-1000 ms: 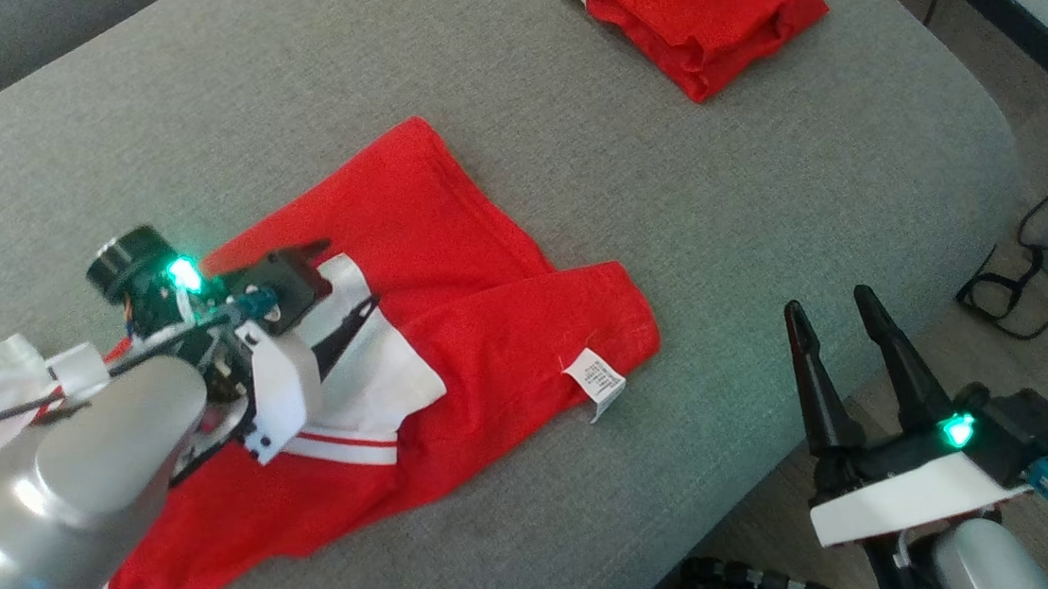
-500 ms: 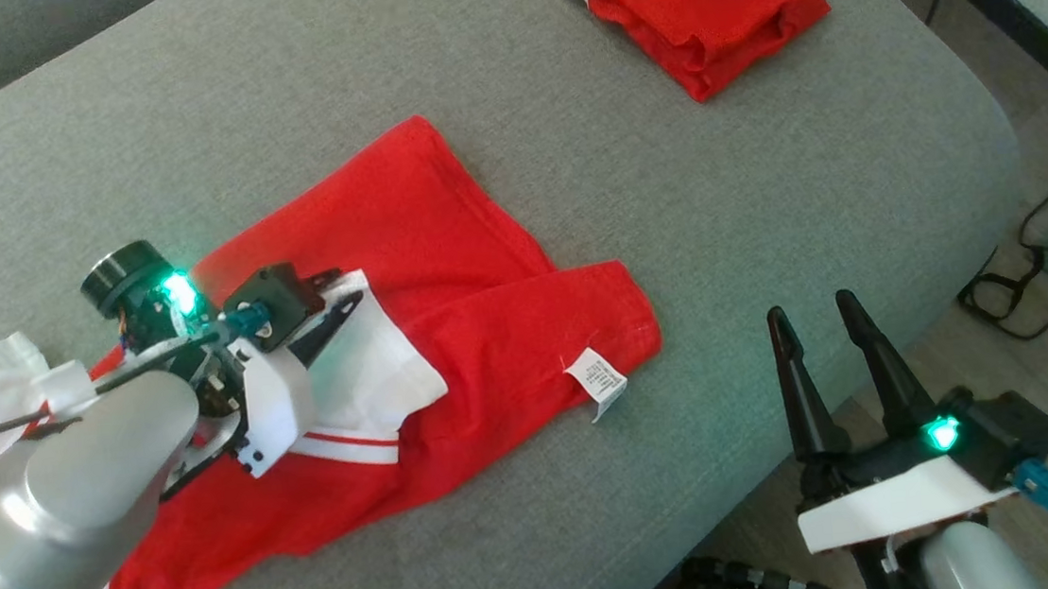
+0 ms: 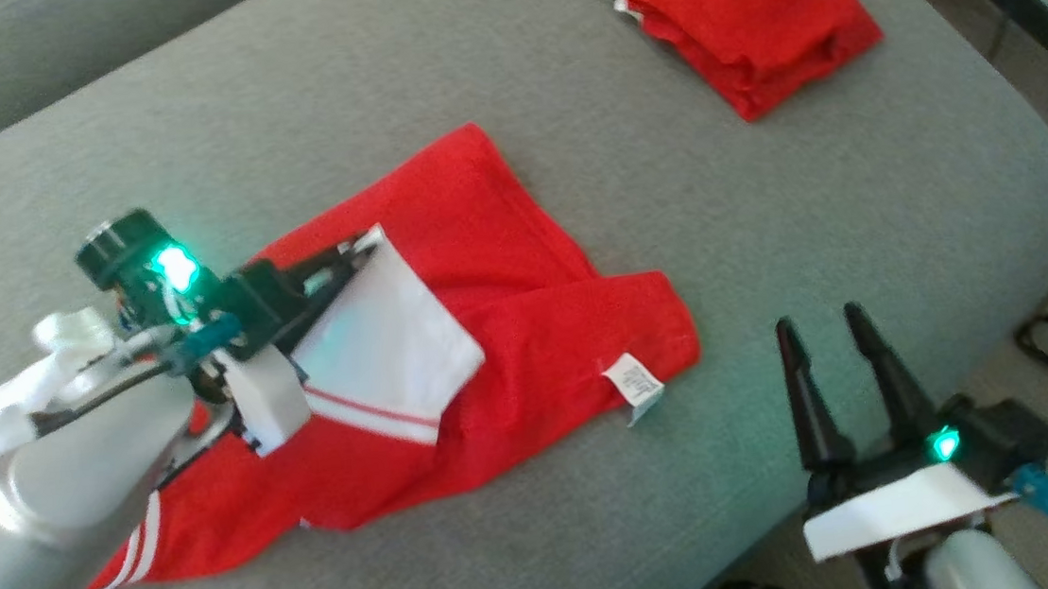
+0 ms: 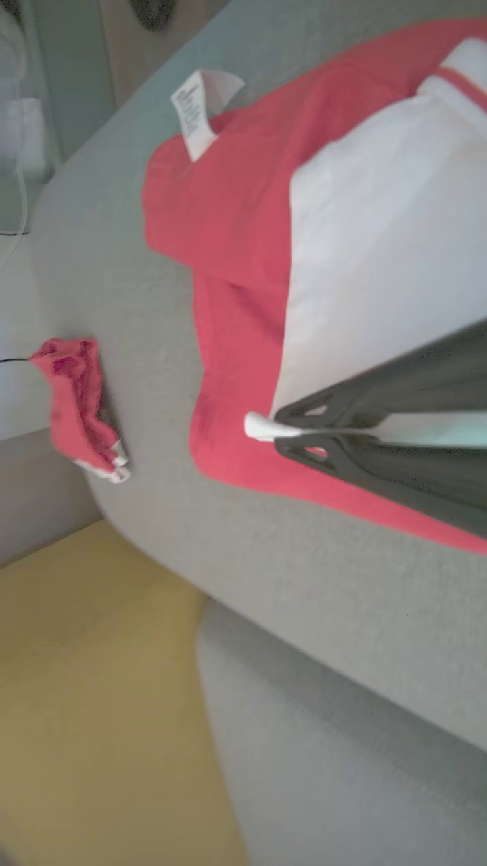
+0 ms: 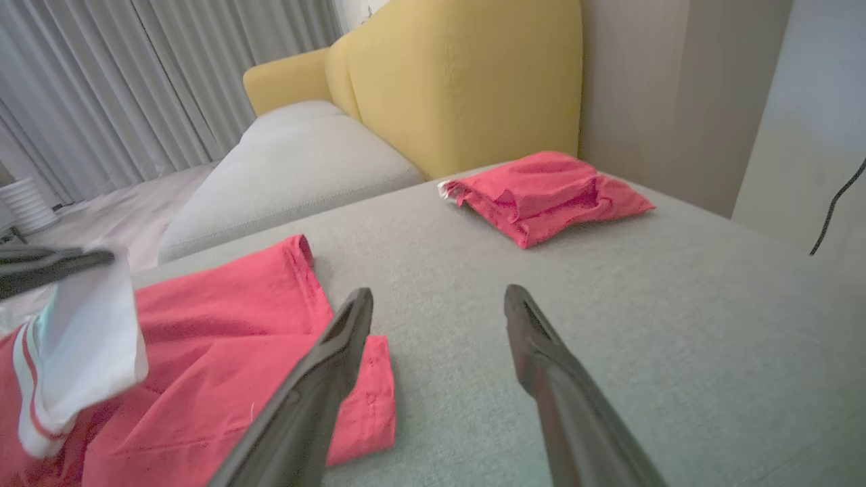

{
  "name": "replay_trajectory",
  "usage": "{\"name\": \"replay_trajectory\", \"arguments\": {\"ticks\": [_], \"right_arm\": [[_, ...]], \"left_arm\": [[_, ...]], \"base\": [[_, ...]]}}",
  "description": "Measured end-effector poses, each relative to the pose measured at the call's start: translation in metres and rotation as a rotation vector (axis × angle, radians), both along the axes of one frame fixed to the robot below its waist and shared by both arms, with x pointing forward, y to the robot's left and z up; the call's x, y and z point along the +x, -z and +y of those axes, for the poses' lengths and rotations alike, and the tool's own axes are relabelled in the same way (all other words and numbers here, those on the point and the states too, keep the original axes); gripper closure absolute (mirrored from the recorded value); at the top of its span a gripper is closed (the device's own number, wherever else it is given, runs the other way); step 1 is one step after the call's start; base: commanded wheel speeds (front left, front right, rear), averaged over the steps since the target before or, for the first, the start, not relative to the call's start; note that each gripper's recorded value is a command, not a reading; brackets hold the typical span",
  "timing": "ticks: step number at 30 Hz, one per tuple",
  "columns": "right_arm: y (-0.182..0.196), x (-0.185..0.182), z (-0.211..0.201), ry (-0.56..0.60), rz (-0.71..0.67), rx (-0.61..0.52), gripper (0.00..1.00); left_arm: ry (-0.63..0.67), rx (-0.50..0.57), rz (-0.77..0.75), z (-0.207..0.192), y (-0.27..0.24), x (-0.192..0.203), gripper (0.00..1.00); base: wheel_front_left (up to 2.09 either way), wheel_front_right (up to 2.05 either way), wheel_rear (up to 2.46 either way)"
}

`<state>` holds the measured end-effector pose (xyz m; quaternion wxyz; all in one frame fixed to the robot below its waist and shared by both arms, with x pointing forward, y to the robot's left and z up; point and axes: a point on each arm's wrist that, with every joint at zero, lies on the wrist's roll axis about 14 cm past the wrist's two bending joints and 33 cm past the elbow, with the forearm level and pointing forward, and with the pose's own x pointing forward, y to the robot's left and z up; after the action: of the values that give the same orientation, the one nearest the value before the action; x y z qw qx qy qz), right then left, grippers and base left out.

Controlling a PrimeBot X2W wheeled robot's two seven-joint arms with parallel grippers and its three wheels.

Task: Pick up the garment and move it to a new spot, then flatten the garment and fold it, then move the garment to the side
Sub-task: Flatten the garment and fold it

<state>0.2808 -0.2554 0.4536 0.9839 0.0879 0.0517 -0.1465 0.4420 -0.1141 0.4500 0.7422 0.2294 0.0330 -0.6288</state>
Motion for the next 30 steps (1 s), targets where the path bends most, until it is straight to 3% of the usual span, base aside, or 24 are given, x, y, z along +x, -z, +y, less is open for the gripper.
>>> {"name": "replay_trajectory", "arguments": {"ticks": [7, 17, 30], "right_arm": [[0.051, -0.014, 0.029, -0.067, 0.138, 0.106, 0.0], [0.064, 0.001, 0.058, -0.177, 0.159, 0.151, 0.0], [0.077, 0.013, 0.073, -0.219, 0.188, 0.212, 0.0]], "left_arm": [[-0.183, -0.158, -0.126, 0.047, -0.053, 0.015, 1.0], [-0.373, -0.292, -0.174, 0.098, -0.094, -0.01, 1.0], [-0.507, -0.334, -0.228, 0.144, -0.114, -0.027, 1.0]], "base": [[0.0, 0.0, 0.0], [0.0, 0.0, 0.0], [0.0, 0.0, 0.0]]}}
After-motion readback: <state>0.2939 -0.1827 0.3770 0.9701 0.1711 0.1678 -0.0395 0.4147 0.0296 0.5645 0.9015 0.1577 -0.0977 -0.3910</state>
